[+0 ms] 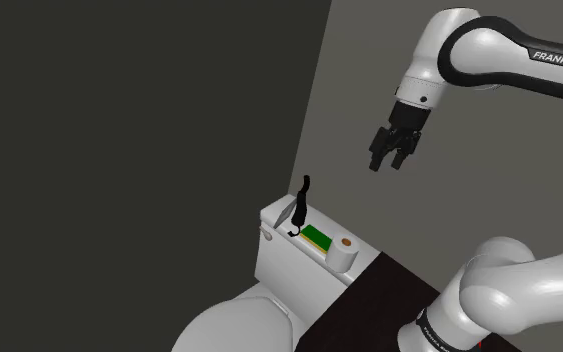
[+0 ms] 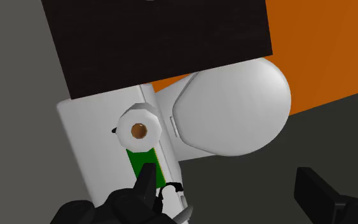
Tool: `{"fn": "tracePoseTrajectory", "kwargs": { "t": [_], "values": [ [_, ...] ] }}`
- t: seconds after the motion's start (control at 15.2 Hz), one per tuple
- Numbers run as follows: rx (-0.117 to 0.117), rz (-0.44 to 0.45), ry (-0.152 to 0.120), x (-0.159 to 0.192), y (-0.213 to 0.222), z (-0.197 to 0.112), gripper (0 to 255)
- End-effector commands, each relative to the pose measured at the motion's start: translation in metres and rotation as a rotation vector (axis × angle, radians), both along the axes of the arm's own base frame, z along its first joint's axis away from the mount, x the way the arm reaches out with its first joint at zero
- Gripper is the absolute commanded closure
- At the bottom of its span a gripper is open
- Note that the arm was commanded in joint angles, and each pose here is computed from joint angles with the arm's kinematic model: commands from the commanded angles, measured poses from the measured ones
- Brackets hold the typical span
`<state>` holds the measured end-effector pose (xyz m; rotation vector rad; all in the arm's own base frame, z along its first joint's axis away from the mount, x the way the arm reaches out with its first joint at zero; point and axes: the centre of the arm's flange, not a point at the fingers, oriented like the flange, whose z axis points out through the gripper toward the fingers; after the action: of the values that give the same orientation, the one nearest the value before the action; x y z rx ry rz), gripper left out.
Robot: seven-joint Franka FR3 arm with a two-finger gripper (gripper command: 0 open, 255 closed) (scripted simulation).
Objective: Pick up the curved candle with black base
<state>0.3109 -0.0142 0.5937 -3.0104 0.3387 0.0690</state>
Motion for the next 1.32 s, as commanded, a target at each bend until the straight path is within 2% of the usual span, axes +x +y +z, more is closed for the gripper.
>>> {"fn": "tracePoseTrajectory", "kwargs": {
  "t": [0.0,1.25],
  "values": [
    [0.0,0.0,0.0,0.0,0.0,0.0,0],
    [-0.133,-0.124,0.078,0.203,-0.055,-0.143,0]
  ]
}}
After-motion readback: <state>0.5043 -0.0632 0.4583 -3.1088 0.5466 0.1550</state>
